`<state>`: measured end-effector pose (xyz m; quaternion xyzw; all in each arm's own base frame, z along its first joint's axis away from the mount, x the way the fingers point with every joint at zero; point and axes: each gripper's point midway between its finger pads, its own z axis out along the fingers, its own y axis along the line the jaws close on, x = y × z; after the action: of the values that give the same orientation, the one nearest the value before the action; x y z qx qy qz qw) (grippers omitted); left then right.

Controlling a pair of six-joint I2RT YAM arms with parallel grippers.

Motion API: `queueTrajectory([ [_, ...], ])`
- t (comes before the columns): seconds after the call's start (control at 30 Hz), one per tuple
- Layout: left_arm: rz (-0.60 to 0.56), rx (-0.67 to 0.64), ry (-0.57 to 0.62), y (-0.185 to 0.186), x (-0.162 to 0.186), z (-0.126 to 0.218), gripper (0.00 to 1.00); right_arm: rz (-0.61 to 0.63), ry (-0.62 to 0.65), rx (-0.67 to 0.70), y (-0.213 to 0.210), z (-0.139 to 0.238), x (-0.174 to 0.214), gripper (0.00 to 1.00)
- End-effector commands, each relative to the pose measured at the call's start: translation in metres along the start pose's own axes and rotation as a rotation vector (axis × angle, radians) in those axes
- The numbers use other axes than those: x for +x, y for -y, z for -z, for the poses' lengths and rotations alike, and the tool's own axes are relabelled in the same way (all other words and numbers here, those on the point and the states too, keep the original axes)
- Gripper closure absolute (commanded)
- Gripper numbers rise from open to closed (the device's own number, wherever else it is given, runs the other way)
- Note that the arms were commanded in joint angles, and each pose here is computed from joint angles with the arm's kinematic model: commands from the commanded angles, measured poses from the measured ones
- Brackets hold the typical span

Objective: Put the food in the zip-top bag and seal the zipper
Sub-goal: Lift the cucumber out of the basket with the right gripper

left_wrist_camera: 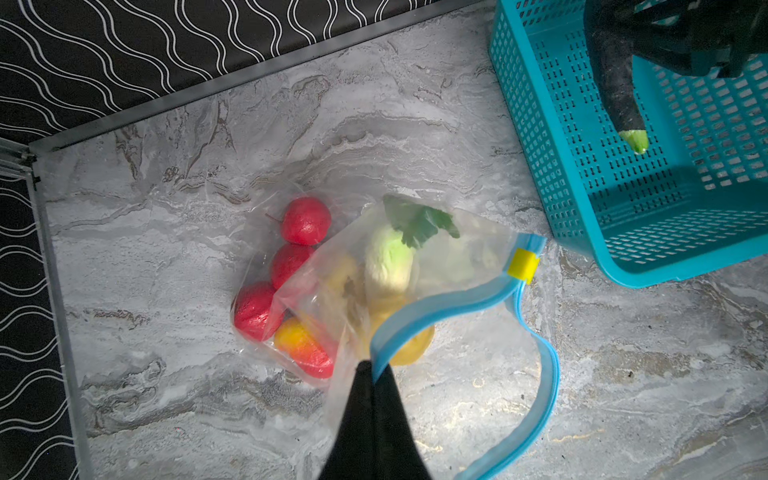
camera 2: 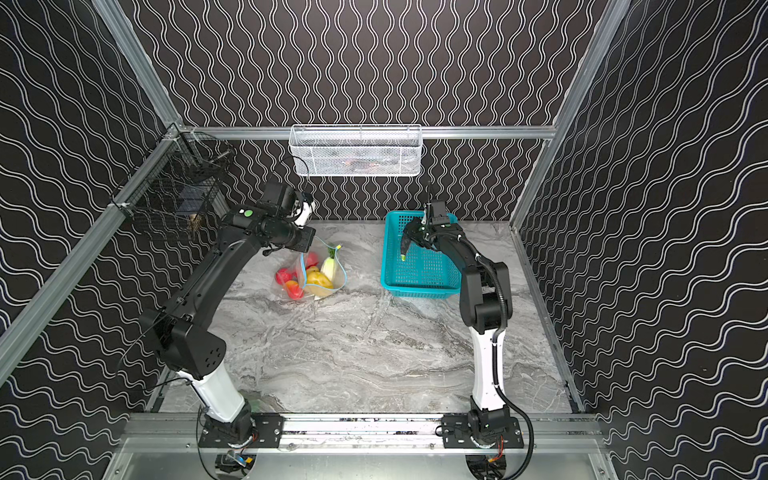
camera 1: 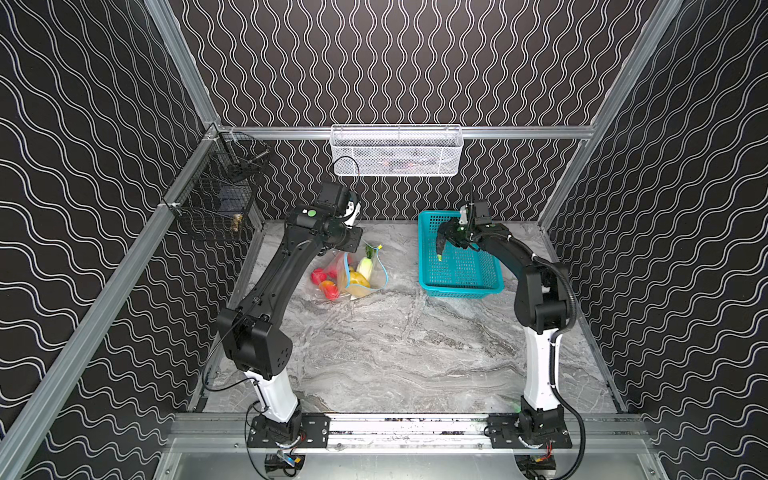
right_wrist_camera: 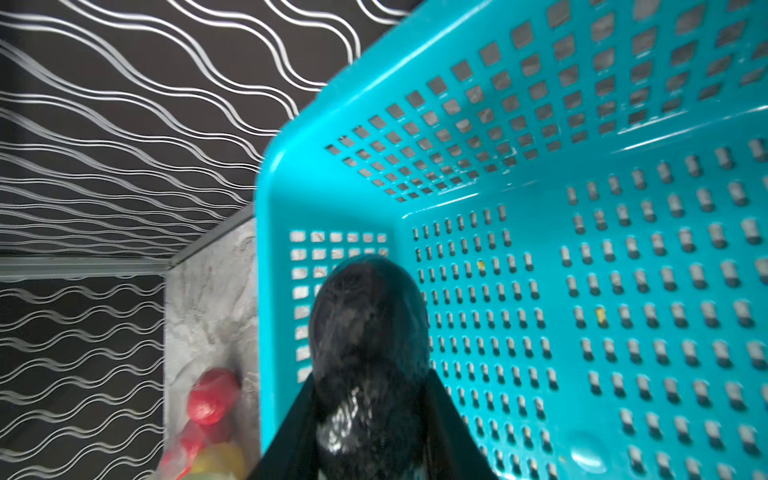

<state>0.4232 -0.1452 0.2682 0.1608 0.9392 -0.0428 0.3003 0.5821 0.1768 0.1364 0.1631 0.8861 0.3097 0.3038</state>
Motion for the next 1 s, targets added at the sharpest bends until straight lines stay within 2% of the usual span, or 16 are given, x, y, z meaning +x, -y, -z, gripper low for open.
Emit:
queueTrajectory([
  [0.0, -0.006, -0.003, 0.018, 0.000, -0.001, 0.005, 1.00, -0.004, 0.068, -0.087, -0.021, 0.016, -0.012, 0.77],
  [0.77, -0.007, 0.016, 0.024, 0.003, 0.003, 0.008, 1.00, -0.046, 0.066, -0.245, -0.064, 0.072, -0.004, 0.79],
  [0.97, -0.010, 0.012, 0.026, 0.003, 0.001, 0.009, 1.00, -0.021, 0.088, -0.271, -0.081, 0.087, -0.001, 0.79],
])
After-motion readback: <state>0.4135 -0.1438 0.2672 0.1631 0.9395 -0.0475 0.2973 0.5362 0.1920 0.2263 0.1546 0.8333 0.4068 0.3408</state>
